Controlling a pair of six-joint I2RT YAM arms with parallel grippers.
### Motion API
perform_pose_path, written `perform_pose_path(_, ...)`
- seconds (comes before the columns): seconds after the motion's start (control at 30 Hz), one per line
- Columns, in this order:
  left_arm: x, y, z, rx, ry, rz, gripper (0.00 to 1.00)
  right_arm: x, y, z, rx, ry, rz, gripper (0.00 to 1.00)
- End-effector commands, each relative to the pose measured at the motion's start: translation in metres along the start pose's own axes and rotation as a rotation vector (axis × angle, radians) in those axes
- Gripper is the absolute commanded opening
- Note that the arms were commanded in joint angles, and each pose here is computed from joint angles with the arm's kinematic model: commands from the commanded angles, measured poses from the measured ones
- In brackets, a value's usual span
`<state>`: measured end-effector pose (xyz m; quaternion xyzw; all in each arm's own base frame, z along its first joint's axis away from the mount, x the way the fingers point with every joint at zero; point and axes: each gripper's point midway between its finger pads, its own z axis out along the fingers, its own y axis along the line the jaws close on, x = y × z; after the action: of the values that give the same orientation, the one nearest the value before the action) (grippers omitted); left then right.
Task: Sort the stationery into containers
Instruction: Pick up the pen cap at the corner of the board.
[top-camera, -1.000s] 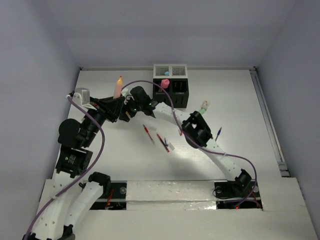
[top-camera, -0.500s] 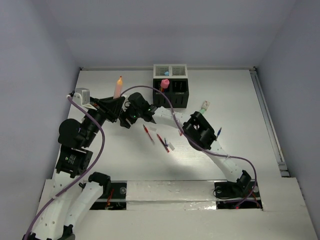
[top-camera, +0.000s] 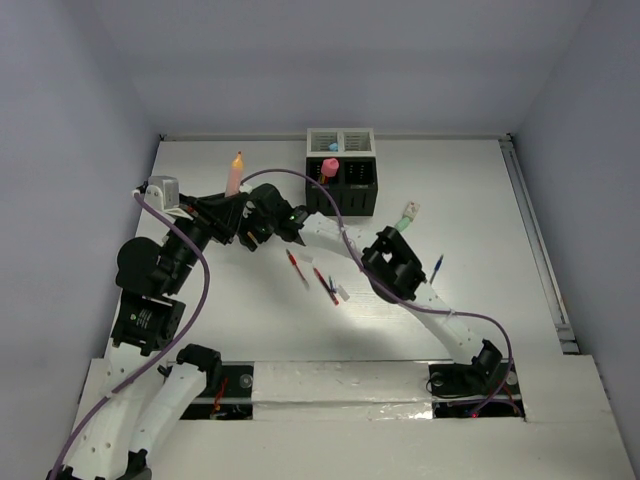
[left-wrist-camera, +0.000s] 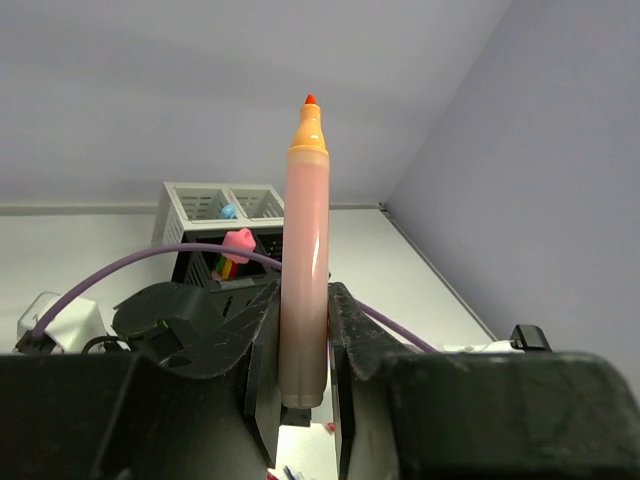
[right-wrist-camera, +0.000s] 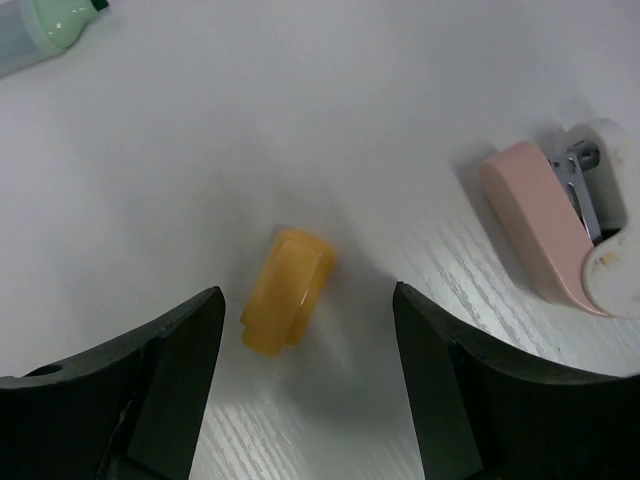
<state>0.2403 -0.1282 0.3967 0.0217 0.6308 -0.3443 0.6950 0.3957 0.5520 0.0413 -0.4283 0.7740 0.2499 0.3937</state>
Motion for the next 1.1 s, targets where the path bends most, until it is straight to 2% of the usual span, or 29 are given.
perform_pose_path(0.0,-0.010,-0.003,0.001,0.016,-0.045,0.022,0.00,0.010,0.004,0.010,0.061,0.024,-0.001,0.73)
perform_pose_path(0.13,-0.010,-0.003,0.001,0.016,-0.045,0.019,0.00,0.010,0.005,0.013,0.084,0.017,-0.014,0.62)
perform_pose_path(0.23,-0.011,-0.003,0.000,0.019,-0.047,0.020,0.00,0.008,0.011,0.016,0.080,0.014,-0.017,0.59)
perform_pose_path(0.27,-0.010,-0.003,0.000,0.018,-0.045,0.021,0.00,0.008,0.011,0.017,0.080,0.014,-0.017,0.55)
perform_pose_path(0.4,-0.010,-0.002,0.000,0.016,-0.045,0.021,0.00,0.013,0.011,0.021,0.106,0.034,-0.010,0.56)
perform_pose_path(0.5,-0.010,-0.002,0.000,0.016,-0.045,0.019,0.00,0.019,0.014,0.025,0.119,0.043,-0.015,0.60)
perform_pose_path(0.57,-0.010,-0.002,0.000,0.016,-0.045,0.021,0.00,0.022,0.013,0.027,0.127,0.049,-0.009,0.58)
perform_pose_path(0.63,-0.010,-0.002,0.000,0.015,-0.045,0.021,0.00,0.025,0.012,0.028,0.133,0.055,-0.006,0.51)
perform_pose_path(0.67,-0.010,-0.003,0.000,0.017,-0.046,0.021,0.00,0.026,0.011,0.028,0.137,0.058,-0.008,0.44)
perform_pose_path(0.73,-0.010,-0.003,0.000,0.017,-0.046,0.018,0.00,0.027,0.009,0.026,0.150,0.063,-0.010,0.39)
perform_pose_path(0.77,-0.009,-0.002,0.000,0.014,-0.044,0.019,0.00,0.028,0.007,0.026,0.159,0.066,-0.010,0.23)
perform_pose_path(0.83,-0.008,-0.002,0.001,0.016,-0.040,0.012,0.00,0.028,0.005,0.022,0.171,0.067,-0.007,0.11)
perform_pose_path(0.87,-0.007,-0.002,0.001,0.018,-0.037,0.009,0.00,0.026,0.005,0.020,0.176,0.062,-0.001,0.00)
perform_pose_path(0.9,-0.006,-0.002,0.001,0.019,-0.036,0.005,0.00,0.020,0.005,0.017,0.178,0.041,0.013,0.00)
perform_pose_path(0.93,-0.004,-0.002,0.002,0.021,-0.032,-0.008,0.00,-0.005,0.007,0.004,0.178,-0.008,0.015,0.00)
perform_pose_path(0.97,-0.003,-0.003,0.001,0.027,-0.030,-0.016,0.00,0.007,0.007,-0.001,0.183,0.010,0.036,0.00)
perform_pose_path(1.0,0.000,-0.002,0.002,0.027,-0.027,-0.025,0.00,-0.012,0.008,-0.008,0.182,-0.058,0.068,0.00)
perform_pose_path(1.07,0.002,-0.005,0.001,0.043,-0.030,-0.057,0.00,-0.036,0.009,-0.046,0.195,-0.131,0.098,0.00)
